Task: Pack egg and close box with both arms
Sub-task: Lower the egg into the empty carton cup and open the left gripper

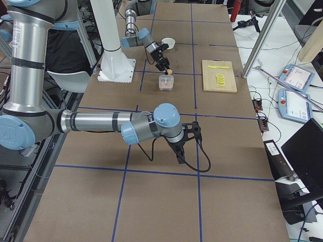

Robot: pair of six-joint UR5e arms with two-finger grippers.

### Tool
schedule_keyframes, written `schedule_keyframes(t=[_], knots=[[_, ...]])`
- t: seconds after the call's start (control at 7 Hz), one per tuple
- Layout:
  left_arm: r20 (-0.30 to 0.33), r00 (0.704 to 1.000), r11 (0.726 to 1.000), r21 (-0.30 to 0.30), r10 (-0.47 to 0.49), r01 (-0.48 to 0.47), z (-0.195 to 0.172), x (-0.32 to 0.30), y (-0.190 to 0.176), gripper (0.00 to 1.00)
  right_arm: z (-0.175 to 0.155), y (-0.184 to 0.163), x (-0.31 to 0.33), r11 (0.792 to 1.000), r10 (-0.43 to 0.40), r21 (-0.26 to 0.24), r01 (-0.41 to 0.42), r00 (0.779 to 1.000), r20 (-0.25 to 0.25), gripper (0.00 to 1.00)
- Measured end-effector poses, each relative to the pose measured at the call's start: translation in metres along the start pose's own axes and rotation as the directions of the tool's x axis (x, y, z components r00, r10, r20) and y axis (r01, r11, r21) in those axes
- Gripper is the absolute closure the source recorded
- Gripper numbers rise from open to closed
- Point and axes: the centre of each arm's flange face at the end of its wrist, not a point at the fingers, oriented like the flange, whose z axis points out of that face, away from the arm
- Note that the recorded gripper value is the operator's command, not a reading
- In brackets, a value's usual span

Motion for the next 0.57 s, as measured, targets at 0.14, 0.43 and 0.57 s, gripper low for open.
schedule_keyframes(t=[0.14, 0.43, 0.57], knots=[[-0.022, 0.999, 0.999, 0.008, 0.040, -0.040, -0.003, -0.005, 0.006, 1.00, 0.000, 0.000, 0.000, 1.000, 0.000, 0.001, 0.000, 1.000, 0.000, 0.00], [-0.095, 0.990, 0.994, 0.030, 0.106, -0.104, -0.011, -0.020, 0.022, 1.00, 0.000, -0.001, 0.000, 1.000, -0.002, 0.001, 0.002, 1.000, 0.000, 0.00], [-0.123, 0.985, 0.992, 0.036, 0.121, -0.117, -0.014, -0.022, 0.027, 1.00, 0.000, -0.001, 0.000, 1.000, -0.001, 0.001, 0.001, 1.000, 0.000, 0.00]])
